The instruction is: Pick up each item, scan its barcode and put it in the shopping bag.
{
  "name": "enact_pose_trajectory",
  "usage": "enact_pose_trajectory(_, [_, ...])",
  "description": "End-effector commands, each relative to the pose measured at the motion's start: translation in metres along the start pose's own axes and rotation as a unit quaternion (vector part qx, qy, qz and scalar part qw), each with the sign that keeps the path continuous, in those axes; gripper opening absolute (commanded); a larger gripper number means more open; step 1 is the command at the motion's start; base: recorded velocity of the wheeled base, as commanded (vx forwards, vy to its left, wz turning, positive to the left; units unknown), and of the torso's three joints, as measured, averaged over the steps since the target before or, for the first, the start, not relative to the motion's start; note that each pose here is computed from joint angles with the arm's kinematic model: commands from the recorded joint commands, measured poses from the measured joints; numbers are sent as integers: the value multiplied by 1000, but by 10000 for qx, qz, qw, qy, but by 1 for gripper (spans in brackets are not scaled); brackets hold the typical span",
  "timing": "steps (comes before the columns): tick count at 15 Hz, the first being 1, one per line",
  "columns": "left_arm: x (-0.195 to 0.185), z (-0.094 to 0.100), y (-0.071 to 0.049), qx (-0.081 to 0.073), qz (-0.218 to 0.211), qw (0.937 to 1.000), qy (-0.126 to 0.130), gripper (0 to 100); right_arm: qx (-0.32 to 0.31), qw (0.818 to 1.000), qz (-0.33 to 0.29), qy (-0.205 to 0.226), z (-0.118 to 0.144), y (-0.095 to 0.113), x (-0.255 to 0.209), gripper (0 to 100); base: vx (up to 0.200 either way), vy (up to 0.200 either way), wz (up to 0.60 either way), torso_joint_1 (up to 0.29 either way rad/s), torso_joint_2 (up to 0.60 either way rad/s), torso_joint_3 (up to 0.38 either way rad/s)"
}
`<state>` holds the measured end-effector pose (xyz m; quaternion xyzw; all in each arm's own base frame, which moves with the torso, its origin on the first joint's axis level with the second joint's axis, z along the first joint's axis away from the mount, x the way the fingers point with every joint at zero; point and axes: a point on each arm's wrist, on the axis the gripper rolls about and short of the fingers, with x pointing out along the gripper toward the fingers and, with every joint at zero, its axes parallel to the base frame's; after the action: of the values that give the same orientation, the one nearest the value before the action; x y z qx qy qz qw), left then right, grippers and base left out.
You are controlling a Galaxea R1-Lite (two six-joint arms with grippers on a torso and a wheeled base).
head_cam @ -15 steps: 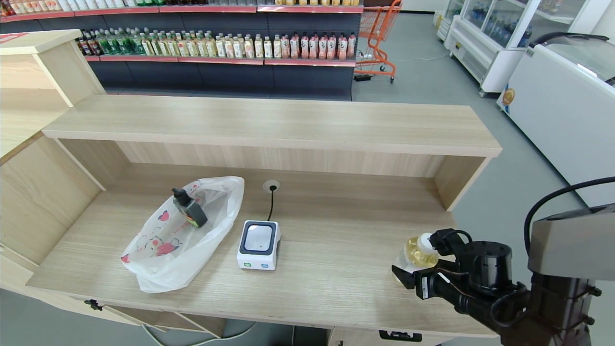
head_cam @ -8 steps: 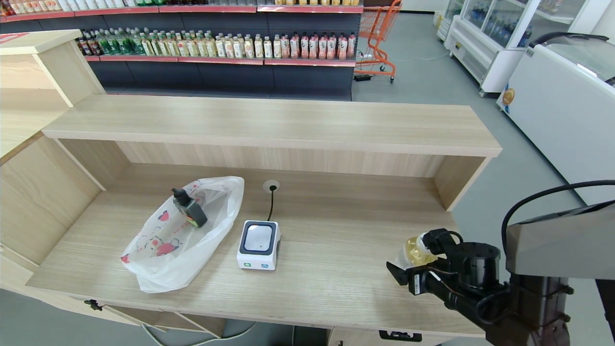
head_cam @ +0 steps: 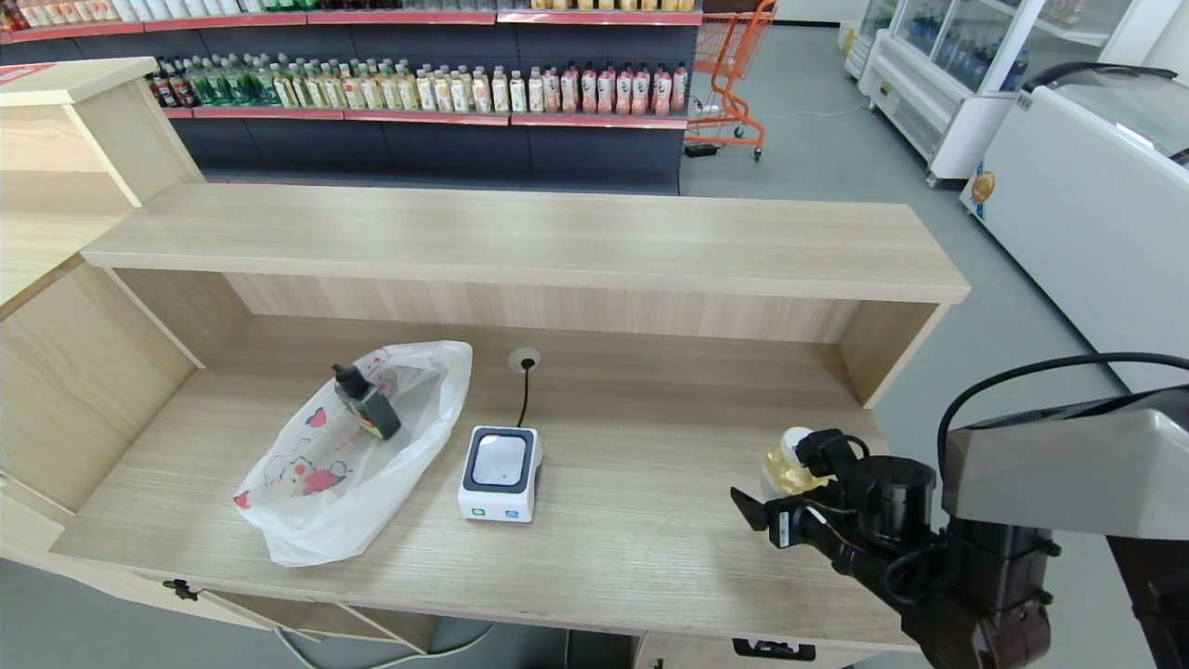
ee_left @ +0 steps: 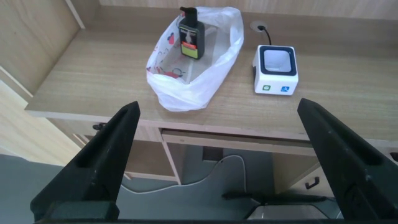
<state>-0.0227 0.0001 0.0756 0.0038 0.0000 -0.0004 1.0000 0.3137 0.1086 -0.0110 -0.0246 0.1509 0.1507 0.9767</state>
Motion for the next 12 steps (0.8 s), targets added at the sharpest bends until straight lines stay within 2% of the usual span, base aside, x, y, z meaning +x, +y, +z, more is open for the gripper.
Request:
enact_pose_trajectory(1, [0,0,0,0,4,10000,0,100,20,9999,7,-116,4,0,4,100,0,0,0,0,0,0])
enact_pose_trajectory(2, [0,0,0,0,4,10000,0,100,28,9998,0,-193,8,-2,5,0,0,0,0,0,0,0])
enact_pose_trajectory(9, [0,0,0,0,4,10000,0,100,13,9996,55,-284,16,-3,-1,0,0,0,0,0,0,0])
enact_pose_trajectory(12, [0,0,0,0,-3,10000,0,100,1,10000,84,-54,8,-2,-10,0,0,0,0,0,0,0])
